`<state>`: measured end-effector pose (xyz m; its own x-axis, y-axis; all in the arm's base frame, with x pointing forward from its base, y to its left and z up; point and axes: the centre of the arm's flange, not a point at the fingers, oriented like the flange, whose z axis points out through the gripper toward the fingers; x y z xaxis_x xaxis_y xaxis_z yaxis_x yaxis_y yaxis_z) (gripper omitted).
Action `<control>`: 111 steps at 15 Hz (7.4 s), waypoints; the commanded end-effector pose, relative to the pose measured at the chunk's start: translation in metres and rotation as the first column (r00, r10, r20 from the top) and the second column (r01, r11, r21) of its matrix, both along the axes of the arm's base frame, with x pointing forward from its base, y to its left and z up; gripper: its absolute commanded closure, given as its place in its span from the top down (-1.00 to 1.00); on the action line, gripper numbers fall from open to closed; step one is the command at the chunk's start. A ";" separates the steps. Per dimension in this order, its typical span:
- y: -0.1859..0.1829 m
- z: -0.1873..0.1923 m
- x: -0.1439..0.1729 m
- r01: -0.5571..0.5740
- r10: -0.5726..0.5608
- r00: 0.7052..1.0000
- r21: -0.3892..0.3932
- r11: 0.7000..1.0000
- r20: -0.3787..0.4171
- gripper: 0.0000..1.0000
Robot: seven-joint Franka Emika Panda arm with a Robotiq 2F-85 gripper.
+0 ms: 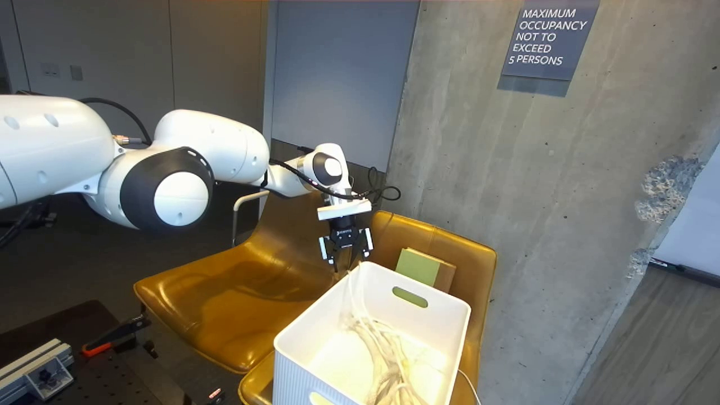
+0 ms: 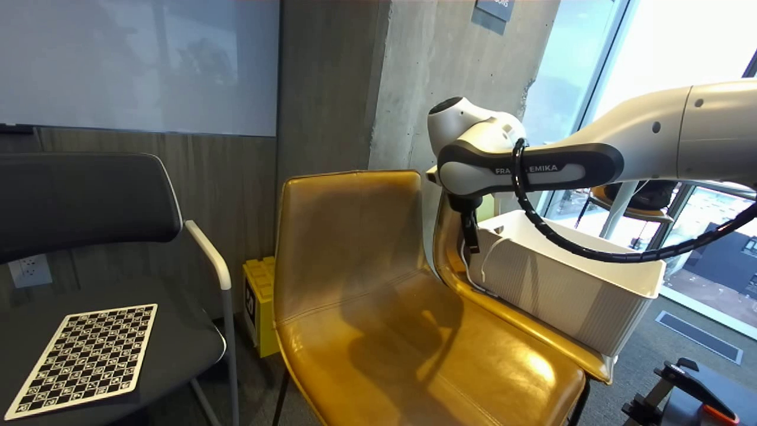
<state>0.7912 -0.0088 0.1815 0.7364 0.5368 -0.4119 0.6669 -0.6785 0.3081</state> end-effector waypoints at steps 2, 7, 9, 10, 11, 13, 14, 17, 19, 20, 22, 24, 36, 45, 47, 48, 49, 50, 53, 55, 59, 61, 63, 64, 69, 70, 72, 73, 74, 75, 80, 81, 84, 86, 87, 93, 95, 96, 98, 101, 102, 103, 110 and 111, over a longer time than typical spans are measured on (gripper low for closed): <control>-0.005 0.001 -0.037 -0.002 0.003 1.000 -0.034 0.999 0.013 -0.09; -0.003 0.005 -0.041 0.006 -0.005 1.000 -0.031 0.999 0.020 -0.84; -0.001 0.013 -0.043 0.015 -0.014 1.000 -0.022 1.000 0.026 -1.00; 0.001 0.023 -0.044 0.018 -0.017 0.999 -0.019 1.000 0.038 -1.00; 0.001 0.036 -0.044 0.021 -0.020 0.998 -0.016 1.000 0.054 -1.00; -0.007 0.075 -0.040 0.043 -0.042 0.994 -0.007 0.999 0.102 -0.98; -0.014 0.095 -0.032 0.061 -0.061 0.989 0.005 0.998 0.132 -0.98; -0.044 0.153 -0.025 0.119 -0.122 0.971 0.025 0.993 0.208 -0.98; -0.078 0.181 -0.035 0.161 -0.161 0.960 0.018 0.987 0.230 -0.98; -0.096 0.189 -0.043 0.184 -0.182 0.955 0.014 0.983 0.233 -0.98; -0.130 0.194 -0.059 0.242 -0.238 0.946 0.009 0.970 0.220 -0.98; -0.161 0.189 -0.072 0.302 -0.299 0.937 0.010 0.953 0.182 -0.98; -0.285 0.149 -0.148 0.466 -0.466 0.884 -0.017 0.885 -0.031 -0.98; -0.300 0.105 -0.162 0.470 -0.468 0.877 -0.005 0.883 -0.106 -0.40; -0.294 0.100 -0.161 0.462 -0.458 0.883 0.024 0.886 -0.100 -0.14; -0.289 0.099 -0.159 0.459 -0.454 0.886 0.041 0.887 -0.094 -0.01; -0.282 0.102 -0.156 0.451 -0.445 0.892 0.069 0.890 -0.085 0.16; -0.273 0.106 -0.150 0.434 -0.428 0.901 0.100 0.896 -0.072 0.29; -0.240 0.120 -0.124 0.351 -0.354 0.935 0.177 0.920 -0.014 0.72; -0.213 0.129 -0.105 0.272 -0.285 0.958 0.212 0.939 0.030 0.98; -0.145 0.148 -0.075 0.059 -0.081 0.993 0.235 0.970 0.088 1.00; -0.108 0.156 -0.065 -0.049 0.028 0.995 0.220 0.974 0.101 1.00; -0.072 0.162 -0.059 -0.142 0.125 0.988 0.214 0.966 0.090 1.00; -0.055 0.163 -0.058 -0.178 0.165 0.983 0.217 0.960 0.078 1.00; 0.008 0.162 -0.065 -0.295 0.298 0.954 0.229 0.928 0.021 1.00; 0.013 0.159 -0.066 -0.302 0.307 0.952 0.221 0.927 0.011 1.00; 0.022 0.154 -0.069 -0.298 0.307 0.952 0.212 0.931 -0.009 1.00; 0.023 0.152 -0.070 -0.290 0.301 0.953 0.210 0.934 -0.023 1.00; 0.023 0.150 -0.071 -0.281 0.294 0.955 0.200 0.939 -0.039 1.00; 0.020 0.148 -0.072 -0.267 0.283 0.957 0.193 0.944 -0.061 1.00; 0.003 0.135 -0.082 -0.183 0.211 0.966 0.180 0.966 -0.149 1.00; 0.001 0.131 -0.083 -0.175 0.205 0.966 0.183 0.967 -0.158 1.00; -0.005 0.119 -0.086 -0.173 0.205 0.963 0.180 0.968 -0.176 1.00; -0.007 0.111 -0.087 -0.184 0.216 0.960 0.179 0.966 -0.179 1.00; -0.007 0.106 -0.087 -0.188 0.220 0.959 0.179 0.966 -0.181 1.00; -0.009 0.087 -0.086 -0.227 0.256 0.953 0.183 0.957 -0.159 1.00; -0.013 0.083 -0.083 -0.235 0.266 0.951 0.190 0.953 -0.160 1.00; -0.015 0.080 -0.082 -0.244 0.275 0.948 0.190 0.951 -0.163 1.00; -0.022 0.072 -0.081 -0.263 0.297 0.938 0.190 0.946 -0.182 1.00; -0.034 0.059 -0.080 -0.300 0.337 0.919 0.189 0.935 -0.207 1.00; -0.038 0.055 -0.080 -0.314 0.353 0.910 0.195 0.929 -0.215 1.00; -0.042 0.051 -0.080 -0.328 0.369 0.903 0.201 0.923 -0.223 1.00; -0.073 0.025 -0.083 -0.382 0.426 0.866 0.204 0.901 -0.260 1.00; -0.077 0.022 -0.083 -0.386 0.430 0.864 0.204 0.900 -0.262 1.00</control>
<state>0.7818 -0.0735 0.2085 0.3254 0.8258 -0.4606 0.9210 -0.3871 -0.0434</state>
